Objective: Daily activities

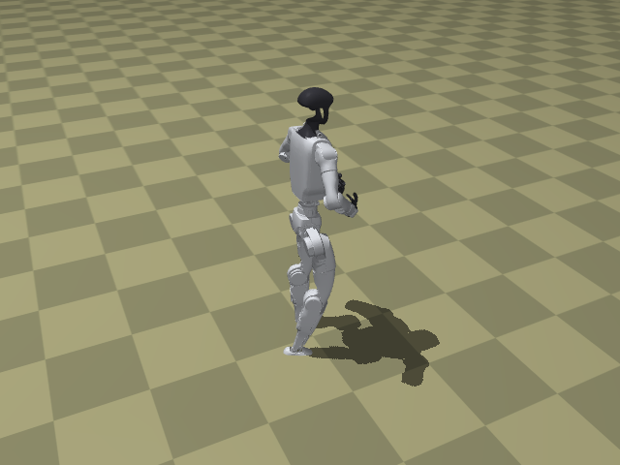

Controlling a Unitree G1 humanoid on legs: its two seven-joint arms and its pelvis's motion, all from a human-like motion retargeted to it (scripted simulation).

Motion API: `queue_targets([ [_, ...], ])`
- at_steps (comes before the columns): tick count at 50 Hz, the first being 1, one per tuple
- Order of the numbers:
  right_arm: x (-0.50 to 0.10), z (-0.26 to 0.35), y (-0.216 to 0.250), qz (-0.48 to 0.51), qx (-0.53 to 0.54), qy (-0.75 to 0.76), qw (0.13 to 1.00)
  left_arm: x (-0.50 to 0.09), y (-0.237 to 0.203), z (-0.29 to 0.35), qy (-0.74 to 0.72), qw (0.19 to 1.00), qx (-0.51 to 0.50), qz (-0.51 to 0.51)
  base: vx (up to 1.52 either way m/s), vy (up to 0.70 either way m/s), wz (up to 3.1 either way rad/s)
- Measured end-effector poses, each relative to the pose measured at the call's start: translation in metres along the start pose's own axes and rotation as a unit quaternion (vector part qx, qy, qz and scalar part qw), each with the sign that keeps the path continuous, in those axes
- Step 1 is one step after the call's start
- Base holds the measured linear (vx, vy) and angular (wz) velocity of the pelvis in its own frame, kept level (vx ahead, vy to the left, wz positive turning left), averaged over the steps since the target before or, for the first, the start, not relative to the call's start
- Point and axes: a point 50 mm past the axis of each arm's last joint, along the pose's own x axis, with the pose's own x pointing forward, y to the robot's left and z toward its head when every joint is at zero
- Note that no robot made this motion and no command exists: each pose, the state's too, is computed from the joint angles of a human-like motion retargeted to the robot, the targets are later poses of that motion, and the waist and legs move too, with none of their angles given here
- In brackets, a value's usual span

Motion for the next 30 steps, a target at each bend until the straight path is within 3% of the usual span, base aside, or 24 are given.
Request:
queue_targets([
  [30, 0.002, 0.016, 0.006, -0.028, -0.105, -0.011, 0.994, 0.015, 0.004, 0.008, -0.002, 0.997, 0.081, 0.002, 0.00, 0.00, 0.00],
])
